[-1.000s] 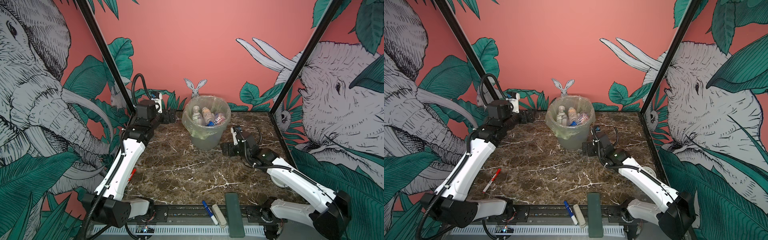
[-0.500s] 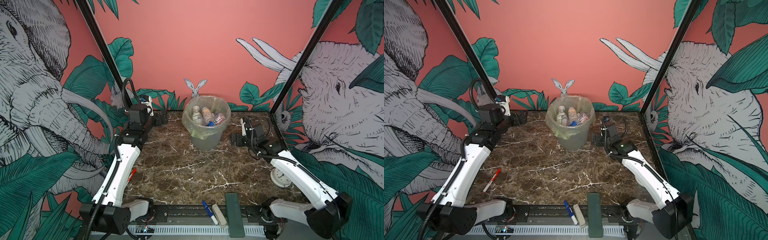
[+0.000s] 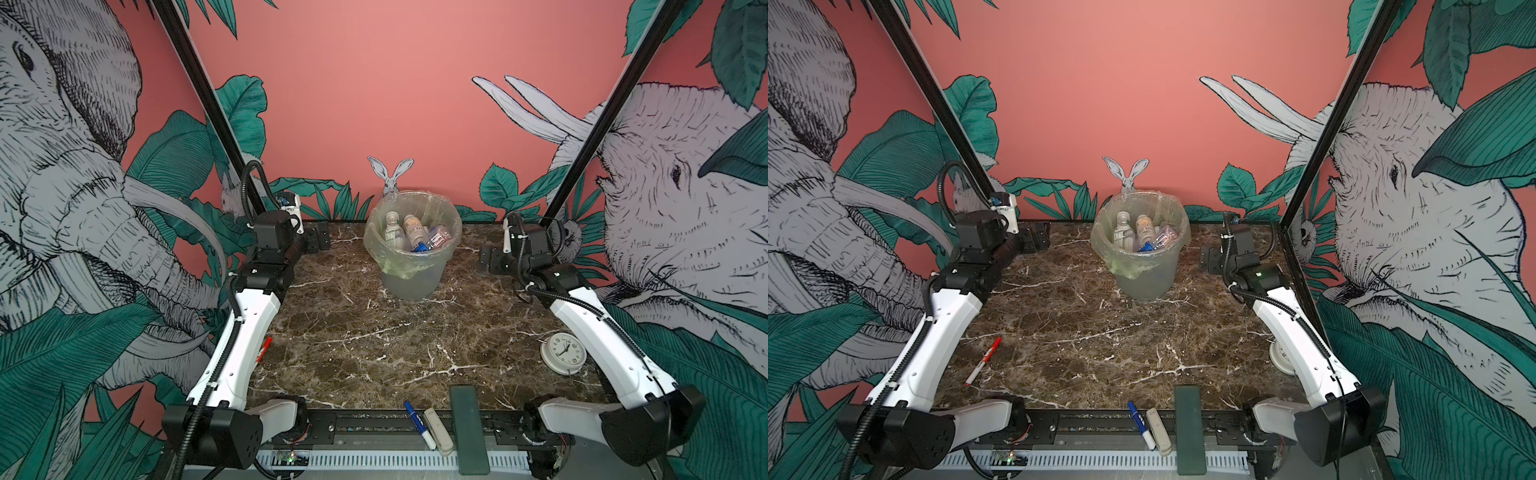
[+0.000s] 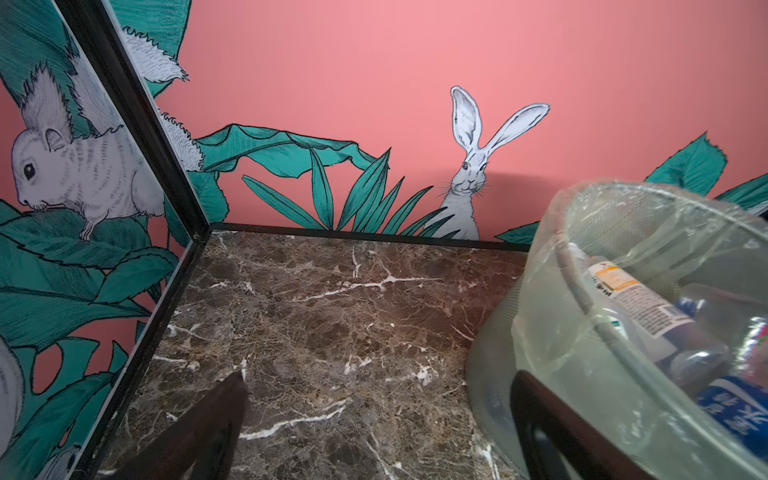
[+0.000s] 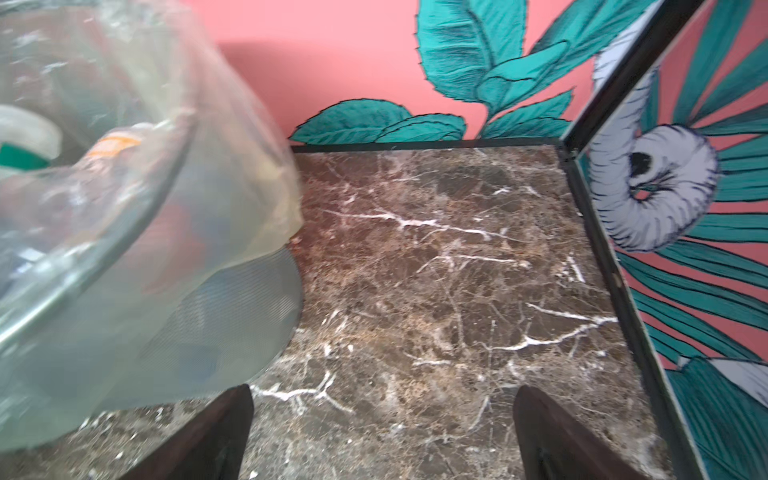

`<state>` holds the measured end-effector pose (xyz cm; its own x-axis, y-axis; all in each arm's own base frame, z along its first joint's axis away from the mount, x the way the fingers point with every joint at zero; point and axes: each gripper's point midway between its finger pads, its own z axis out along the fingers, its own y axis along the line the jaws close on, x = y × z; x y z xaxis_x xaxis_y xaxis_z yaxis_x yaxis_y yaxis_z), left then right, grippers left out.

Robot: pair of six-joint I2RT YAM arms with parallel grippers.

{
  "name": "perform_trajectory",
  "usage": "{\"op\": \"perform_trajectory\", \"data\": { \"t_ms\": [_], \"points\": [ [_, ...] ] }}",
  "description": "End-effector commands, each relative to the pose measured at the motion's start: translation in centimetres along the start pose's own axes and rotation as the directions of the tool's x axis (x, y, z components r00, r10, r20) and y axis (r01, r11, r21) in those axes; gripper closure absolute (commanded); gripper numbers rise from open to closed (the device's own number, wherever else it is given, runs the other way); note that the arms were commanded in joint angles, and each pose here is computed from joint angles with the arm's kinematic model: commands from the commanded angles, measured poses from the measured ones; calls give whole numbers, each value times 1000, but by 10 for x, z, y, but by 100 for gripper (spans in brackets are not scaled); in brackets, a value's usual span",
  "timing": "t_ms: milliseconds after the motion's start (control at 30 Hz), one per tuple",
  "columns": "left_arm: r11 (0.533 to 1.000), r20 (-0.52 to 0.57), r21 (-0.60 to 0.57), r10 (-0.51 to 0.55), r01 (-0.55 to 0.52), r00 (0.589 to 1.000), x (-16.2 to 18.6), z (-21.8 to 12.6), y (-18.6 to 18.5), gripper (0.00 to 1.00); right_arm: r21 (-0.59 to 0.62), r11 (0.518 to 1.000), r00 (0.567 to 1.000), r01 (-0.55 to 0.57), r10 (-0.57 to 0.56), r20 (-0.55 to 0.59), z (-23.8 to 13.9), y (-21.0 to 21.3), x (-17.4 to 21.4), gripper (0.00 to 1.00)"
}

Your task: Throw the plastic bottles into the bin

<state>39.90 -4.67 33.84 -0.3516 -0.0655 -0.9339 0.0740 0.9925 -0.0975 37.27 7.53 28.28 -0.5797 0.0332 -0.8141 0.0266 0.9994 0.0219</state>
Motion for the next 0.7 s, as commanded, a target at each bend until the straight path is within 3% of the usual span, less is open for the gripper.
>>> {"op": "perform_trajectory", "data": {
  "t_ms": [0, 100, 300, 467, 667],
  "points": [
    [996, 59, -42, 76, -73, 995, 14, 8, 11, 0, 84, 996, 1000, -11, 9, 29, 9, -20, -9, 0],
    [993, 76, -82, 96, -90, 992, 32, 13, 20, 1, 108, 994, 998, 2, -9, 60, 18, -26, -9, 1],
    [983, 9, -111, 150, -148, 989, 67, 20, 30, 0, 118, 993, 989, 28, -45, 143, 24, -28, -10, 1],
    [967, 41, -91, 241, -237, 970, 88, 16, 28, 0, 162, 986, 977, 49, -81, 196, 24, -36, -8, 1],
    [973, 58, -115, 208, -200, 976, 124, 13, 37, 0, 136, 987, 980, 89, -111, 164, 40, -32, 15, 1]
  ]
}}
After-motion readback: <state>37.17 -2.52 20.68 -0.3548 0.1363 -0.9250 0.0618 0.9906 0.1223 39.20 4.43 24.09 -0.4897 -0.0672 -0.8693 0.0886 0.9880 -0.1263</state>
